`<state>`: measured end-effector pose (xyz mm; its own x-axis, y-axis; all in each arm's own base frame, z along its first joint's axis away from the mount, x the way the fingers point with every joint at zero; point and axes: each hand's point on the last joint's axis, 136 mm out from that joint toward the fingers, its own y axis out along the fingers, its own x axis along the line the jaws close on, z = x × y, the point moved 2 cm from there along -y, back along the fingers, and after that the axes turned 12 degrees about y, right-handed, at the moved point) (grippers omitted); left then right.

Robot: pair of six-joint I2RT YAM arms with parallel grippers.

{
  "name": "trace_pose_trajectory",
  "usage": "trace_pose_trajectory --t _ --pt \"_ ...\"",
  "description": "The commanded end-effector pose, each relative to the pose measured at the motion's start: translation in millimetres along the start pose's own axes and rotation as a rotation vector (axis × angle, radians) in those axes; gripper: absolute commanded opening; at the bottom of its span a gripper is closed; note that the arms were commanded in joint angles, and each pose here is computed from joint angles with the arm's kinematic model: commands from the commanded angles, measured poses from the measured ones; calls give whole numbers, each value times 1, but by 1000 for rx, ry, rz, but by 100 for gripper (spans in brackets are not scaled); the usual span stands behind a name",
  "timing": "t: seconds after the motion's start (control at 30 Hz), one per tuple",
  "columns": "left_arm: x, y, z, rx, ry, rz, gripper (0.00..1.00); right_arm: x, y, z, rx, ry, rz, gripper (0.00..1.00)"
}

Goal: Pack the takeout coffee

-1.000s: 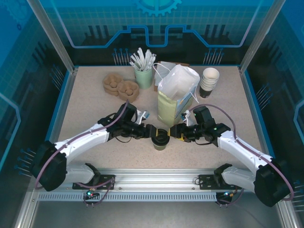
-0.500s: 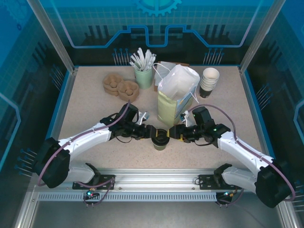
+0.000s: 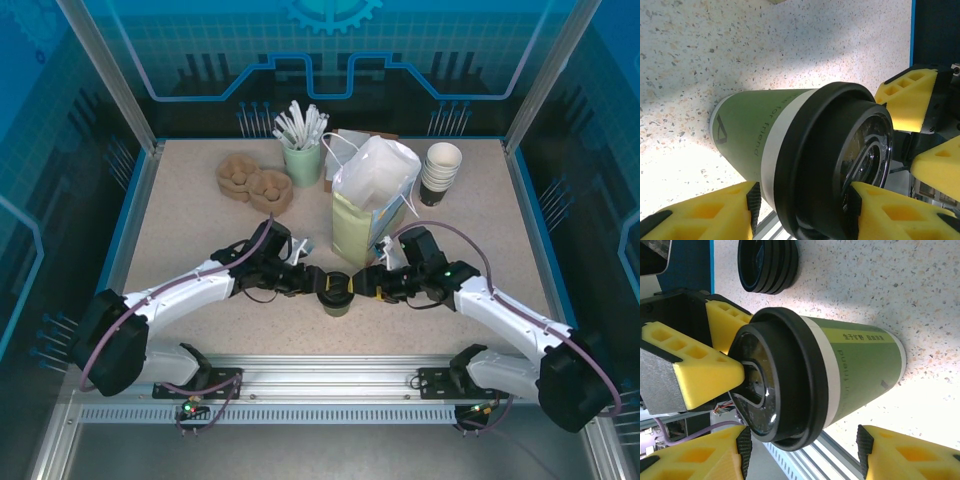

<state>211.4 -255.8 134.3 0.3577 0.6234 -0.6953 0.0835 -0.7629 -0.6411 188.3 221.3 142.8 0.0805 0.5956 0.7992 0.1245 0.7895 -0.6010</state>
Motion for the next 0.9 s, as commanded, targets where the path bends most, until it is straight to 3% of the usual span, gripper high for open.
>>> trace_pose_trajectory --t 0.0,0.87 --pt "8 5 11 32 -20 -12 50 3 3 1 4 -29 12 60" --pt "1 11 6 6 -11 54 45 -12 6 1 -1 -13 86 57"
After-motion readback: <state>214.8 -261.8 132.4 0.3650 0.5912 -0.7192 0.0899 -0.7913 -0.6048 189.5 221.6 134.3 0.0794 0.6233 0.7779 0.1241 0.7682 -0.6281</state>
